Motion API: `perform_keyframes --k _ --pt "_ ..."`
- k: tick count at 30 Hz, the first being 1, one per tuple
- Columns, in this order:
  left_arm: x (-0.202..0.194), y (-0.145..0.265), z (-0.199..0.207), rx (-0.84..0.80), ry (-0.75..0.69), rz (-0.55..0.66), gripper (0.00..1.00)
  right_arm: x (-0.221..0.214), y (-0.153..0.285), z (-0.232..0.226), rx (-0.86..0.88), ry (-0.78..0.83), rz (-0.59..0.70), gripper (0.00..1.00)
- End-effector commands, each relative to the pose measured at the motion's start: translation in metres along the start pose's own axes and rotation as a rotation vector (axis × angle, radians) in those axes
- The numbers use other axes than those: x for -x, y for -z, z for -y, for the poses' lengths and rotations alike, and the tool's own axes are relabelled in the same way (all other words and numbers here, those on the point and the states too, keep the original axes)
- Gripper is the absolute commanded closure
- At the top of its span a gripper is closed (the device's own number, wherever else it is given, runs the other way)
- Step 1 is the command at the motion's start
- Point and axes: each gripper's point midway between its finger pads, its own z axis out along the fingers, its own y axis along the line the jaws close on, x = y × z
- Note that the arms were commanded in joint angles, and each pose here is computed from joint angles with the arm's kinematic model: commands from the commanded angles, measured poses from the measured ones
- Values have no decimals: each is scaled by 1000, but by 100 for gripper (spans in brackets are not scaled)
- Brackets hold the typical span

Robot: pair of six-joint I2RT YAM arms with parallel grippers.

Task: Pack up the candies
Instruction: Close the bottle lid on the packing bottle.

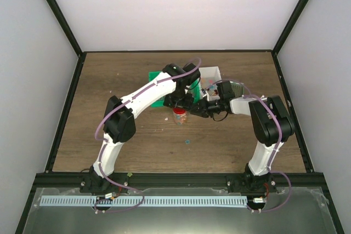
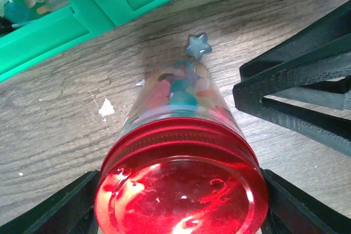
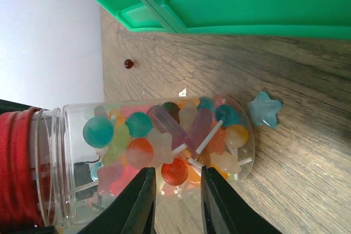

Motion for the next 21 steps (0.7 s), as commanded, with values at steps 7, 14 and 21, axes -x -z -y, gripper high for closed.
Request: perform_keyframes --k 7,14,21 --pt "-2 -2 -6 18 1 -11 23 11 1 -8 -20 50 19 74" --pt "1 4 -4 6 -4 6 21 12 2 -7 -35 55 22 75" --pt "1 8 -1 -10 -12 9 15 11 7 -2 -50 44 33 75"
